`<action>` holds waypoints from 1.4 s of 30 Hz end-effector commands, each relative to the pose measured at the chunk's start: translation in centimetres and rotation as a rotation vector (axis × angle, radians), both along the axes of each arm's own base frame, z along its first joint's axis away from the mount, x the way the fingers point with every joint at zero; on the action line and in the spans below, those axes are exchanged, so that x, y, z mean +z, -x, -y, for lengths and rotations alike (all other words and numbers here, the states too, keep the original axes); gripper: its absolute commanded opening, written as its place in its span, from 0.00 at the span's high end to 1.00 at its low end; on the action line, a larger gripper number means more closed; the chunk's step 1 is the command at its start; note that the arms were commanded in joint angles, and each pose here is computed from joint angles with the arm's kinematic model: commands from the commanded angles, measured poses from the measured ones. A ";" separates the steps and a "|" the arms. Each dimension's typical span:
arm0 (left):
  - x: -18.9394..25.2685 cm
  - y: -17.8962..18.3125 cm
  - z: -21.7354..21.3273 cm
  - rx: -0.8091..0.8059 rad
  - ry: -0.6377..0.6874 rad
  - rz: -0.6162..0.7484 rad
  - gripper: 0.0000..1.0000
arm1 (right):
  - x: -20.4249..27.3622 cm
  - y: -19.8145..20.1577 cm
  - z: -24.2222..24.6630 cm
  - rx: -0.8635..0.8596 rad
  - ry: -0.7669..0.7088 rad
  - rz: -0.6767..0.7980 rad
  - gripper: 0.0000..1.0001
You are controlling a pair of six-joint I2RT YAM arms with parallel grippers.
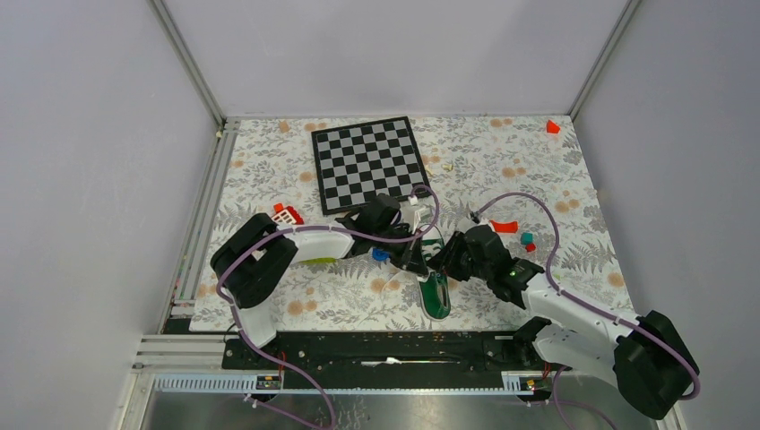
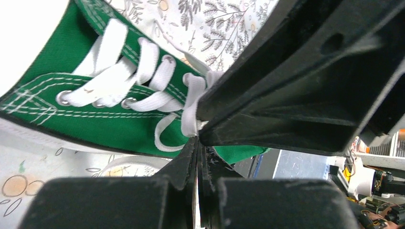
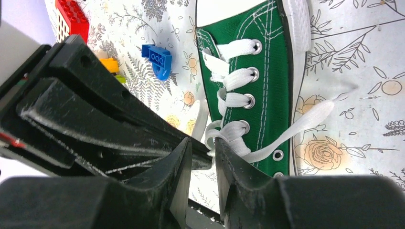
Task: Tie the shoes
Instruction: Cross the shoelace with the shoelace.
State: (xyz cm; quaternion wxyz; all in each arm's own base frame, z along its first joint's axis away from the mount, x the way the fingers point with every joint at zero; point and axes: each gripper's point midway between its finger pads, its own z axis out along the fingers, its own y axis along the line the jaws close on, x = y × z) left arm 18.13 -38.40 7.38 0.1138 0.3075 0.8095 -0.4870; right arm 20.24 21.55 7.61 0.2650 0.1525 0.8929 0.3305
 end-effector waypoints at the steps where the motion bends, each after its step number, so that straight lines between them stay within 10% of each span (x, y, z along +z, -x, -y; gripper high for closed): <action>1: 3.6 0.7 1.4 -0.058 0.146 0.109 1.00 | -0.7 -0.8 1.2 -0.094 0.027 -0.020 0.68; 12: 3.5 1.2 1.6 -0.062 0.157 0.139 1.00 | -1.3 -0.5 0.9 -0.107 0.019 -0.083 0.70; 17: 3.8 1.1 1.7 -0.063 0.155 0.151 1.00 | -1.3 -0.7 0.8 -0.104 0.026 -0.082 1.00; 42: 3.3 1.1 1.4 -0.065 0.126 0.140 1.00 | 6.9 -4.5 0.0 -0.084 -0.055 0.235 1.00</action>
